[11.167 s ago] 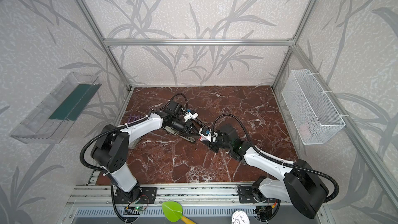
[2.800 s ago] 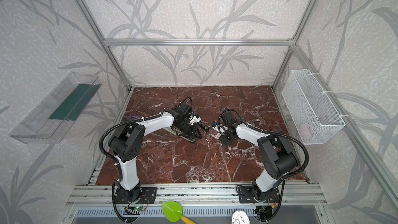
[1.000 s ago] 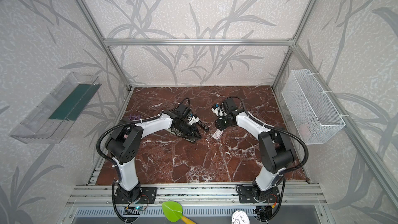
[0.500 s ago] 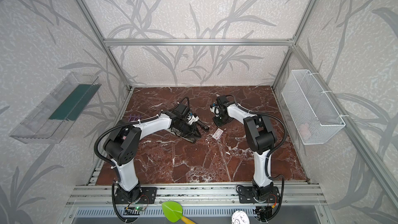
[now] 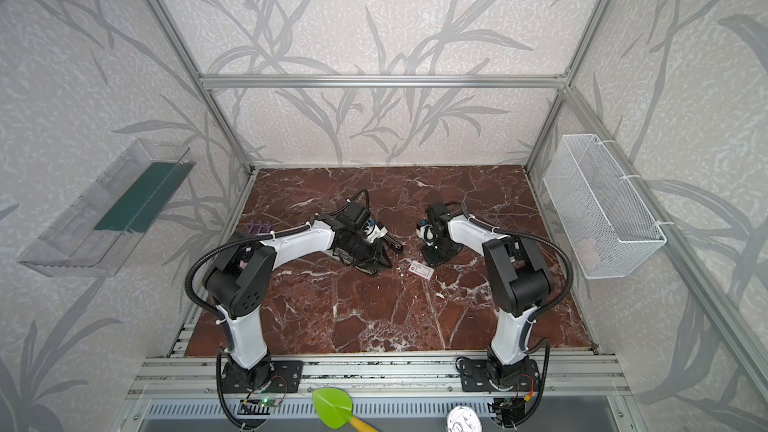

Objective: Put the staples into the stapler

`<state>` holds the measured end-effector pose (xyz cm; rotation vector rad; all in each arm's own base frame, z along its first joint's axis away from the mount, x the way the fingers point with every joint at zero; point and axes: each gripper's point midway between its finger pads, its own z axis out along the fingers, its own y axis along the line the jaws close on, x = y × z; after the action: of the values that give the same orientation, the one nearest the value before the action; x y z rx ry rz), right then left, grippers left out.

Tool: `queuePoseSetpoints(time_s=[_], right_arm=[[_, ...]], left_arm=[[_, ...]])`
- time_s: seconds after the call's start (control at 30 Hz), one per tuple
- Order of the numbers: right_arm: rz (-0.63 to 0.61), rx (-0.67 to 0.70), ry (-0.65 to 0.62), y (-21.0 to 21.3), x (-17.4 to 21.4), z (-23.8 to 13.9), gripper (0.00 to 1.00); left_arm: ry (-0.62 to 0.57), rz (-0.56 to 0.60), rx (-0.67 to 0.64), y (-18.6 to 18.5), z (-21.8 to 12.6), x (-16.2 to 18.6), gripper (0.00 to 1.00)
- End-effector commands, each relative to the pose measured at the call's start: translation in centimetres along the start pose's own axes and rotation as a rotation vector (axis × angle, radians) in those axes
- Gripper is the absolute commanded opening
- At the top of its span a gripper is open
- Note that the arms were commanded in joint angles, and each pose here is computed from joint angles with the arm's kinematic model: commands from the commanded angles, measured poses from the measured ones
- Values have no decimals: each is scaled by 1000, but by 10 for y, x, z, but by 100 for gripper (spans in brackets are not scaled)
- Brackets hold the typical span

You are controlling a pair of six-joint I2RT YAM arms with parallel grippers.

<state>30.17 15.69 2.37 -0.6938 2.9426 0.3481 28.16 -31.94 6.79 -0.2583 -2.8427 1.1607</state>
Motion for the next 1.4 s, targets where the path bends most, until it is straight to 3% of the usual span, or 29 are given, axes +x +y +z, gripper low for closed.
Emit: queuePoseSetpoints(time_s=[0.0,0.3,0.57,0.73,1.17,1.37], right_arm=[[75,-37,-79,10,2,-15,21],[165,84,-178,-10,13,-39,24],[235,5,-204,5,42,-40,24],[306,-16,-136,8,60,-29,23],[334,-75,-114,15,57,-11,22],[338,-77,-112,15,56,-9,21]], left_arm=[[17,6,9,-10,5,-5,27],[61,47,7,-26,18,-24,33],[135,68,-3,-29,41,-25,34],[168,104,-66,-26,55,-23,34],[173,94,-76,-20,74,-32,34],[141,109,-87,-24,67,-40,32]])
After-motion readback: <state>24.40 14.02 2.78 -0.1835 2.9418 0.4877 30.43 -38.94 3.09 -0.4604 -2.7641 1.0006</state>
